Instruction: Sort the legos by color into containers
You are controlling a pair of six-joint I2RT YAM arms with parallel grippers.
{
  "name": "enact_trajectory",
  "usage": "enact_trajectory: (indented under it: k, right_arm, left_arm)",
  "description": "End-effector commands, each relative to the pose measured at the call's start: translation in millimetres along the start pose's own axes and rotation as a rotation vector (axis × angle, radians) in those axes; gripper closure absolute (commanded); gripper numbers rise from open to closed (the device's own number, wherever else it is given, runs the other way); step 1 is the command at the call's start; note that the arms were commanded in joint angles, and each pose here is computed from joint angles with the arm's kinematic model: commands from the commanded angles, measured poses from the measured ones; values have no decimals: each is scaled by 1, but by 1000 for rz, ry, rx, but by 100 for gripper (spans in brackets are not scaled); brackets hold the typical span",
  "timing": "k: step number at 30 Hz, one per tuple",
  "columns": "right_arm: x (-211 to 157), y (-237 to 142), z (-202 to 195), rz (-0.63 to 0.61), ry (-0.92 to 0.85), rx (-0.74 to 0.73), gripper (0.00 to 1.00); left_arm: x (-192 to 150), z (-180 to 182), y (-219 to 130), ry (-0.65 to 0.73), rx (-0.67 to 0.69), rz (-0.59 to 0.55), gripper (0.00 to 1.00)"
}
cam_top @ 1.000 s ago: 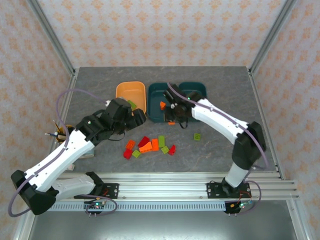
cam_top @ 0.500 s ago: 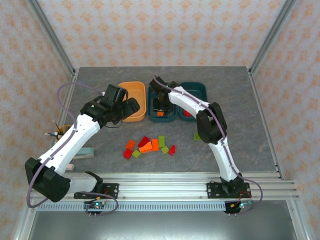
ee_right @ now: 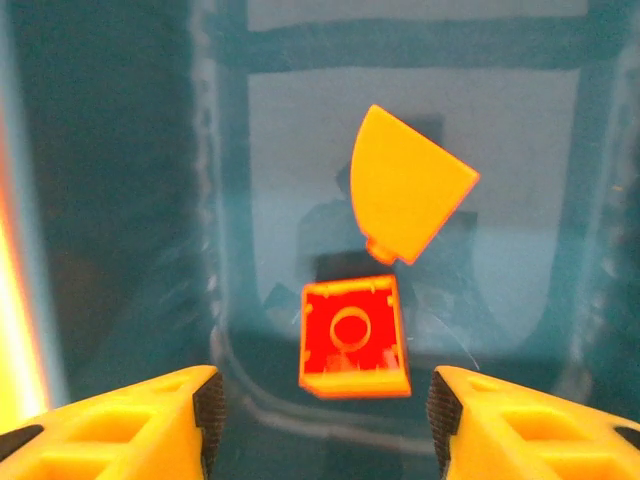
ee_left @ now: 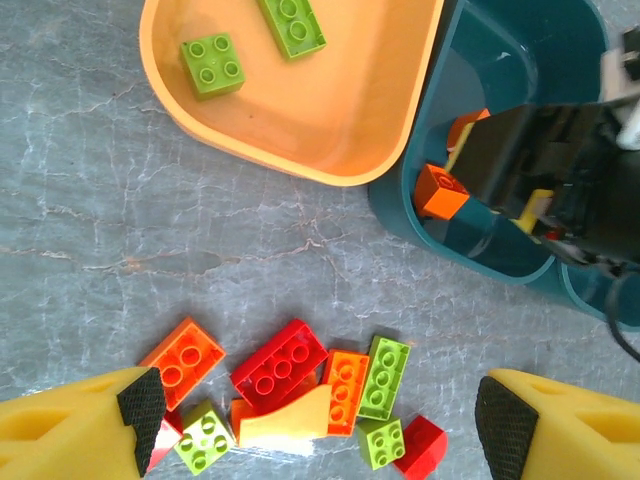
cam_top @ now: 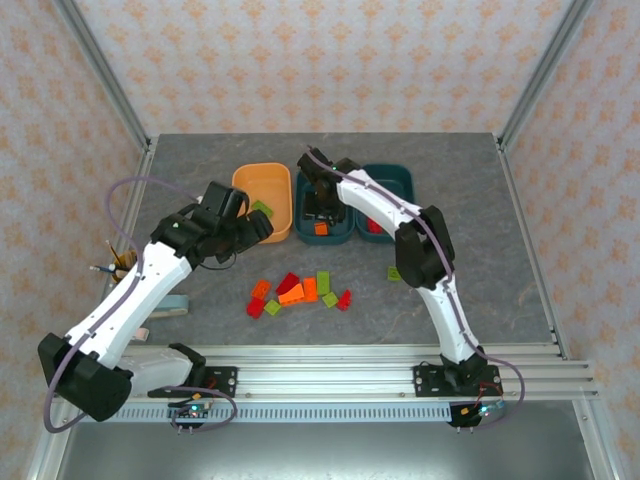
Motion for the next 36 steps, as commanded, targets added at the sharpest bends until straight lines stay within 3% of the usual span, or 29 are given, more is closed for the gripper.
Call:
enact_trajectory:
  k: [1, 7, 17, 27, 36]
  right_arm:
    - [5, -78, 1, -140, -38, -17, 42]
    - [-23, -127, -11, -211, -21, -21, 42]
    - [-92, -170, -24, -236, -15, 0, 42]
    - [-172, -159, 26, -193, -269, 211, 42]
    - [-203, -155, 26, -232, -269, 280, 41]
  left_arm:
    - [-7, 16, -9, 40, 41, 30, 16]
    - [-14, 23, -18, 77, 42, 61, 17]
    - [-28, 43, -21, 95, 68, 117, 18]
    - [-58, 82, 9, 106, 158, 200, 25]
    - [-70, 99, 45, 298, 260, 281, 30]
Point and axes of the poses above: each hand's point on the last joint's axis, 136 mm out from that joint toward the fingers, its own y axis out along the fingers, its own z axis along the line the jaws close on, x = y × z, the point moved 2 cm from there along -y, back along the fingers, and after that the axes turned 15 degrees about -y, right-handed, at the moved point
